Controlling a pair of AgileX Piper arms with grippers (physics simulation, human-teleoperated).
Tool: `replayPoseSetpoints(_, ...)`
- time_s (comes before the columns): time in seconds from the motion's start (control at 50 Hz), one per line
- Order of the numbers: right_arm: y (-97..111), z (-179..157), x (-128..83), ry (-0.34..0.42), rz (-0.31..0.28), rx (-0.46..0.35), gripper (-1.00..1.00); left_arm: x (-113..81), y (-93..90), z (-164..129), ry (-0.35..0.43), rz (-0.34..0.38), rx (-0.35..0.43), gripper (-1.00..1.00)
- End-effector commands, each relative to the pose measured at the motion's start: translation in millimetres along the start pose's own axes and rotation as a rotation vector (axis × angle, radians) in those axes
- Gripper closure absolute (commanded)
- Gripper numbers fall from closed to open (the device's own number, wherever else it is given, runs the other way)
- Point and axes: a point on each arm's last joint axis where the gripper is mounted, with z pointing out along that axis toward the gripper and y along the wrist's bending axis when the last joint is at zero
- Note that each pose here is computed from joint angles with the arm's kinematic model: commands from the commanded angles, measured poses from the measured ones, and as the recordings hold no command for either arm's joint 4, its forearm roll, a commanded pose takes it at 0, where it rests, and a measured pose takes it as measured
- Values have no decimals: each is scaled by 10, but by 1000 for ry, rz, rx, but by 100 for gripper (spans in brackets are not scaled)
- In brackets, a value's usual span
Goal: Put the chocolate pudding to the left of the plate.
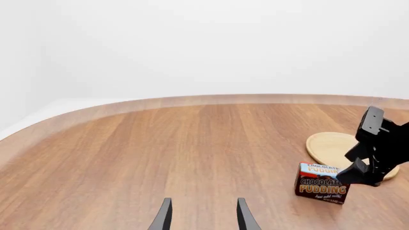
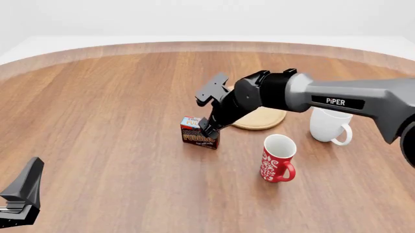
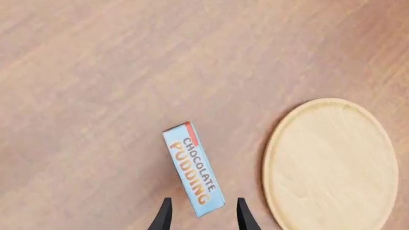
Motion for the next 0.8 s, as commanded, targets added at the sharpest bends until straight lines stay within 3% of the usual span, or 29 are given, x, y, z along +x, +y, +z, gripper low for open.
replayPoseSetpoints(0.02,-3,54,9,6,4,-1,-100,0,0,0,0,0,0,-100)
replayPoseSetpoints(0.44,-96,176,9,13,15,9,-100,0,0,0,0,0,0,-100)
replayPoseSetpoints(0.8,-46,266,46,22,23,1,-100,0,0,0,0,0,0,-100)
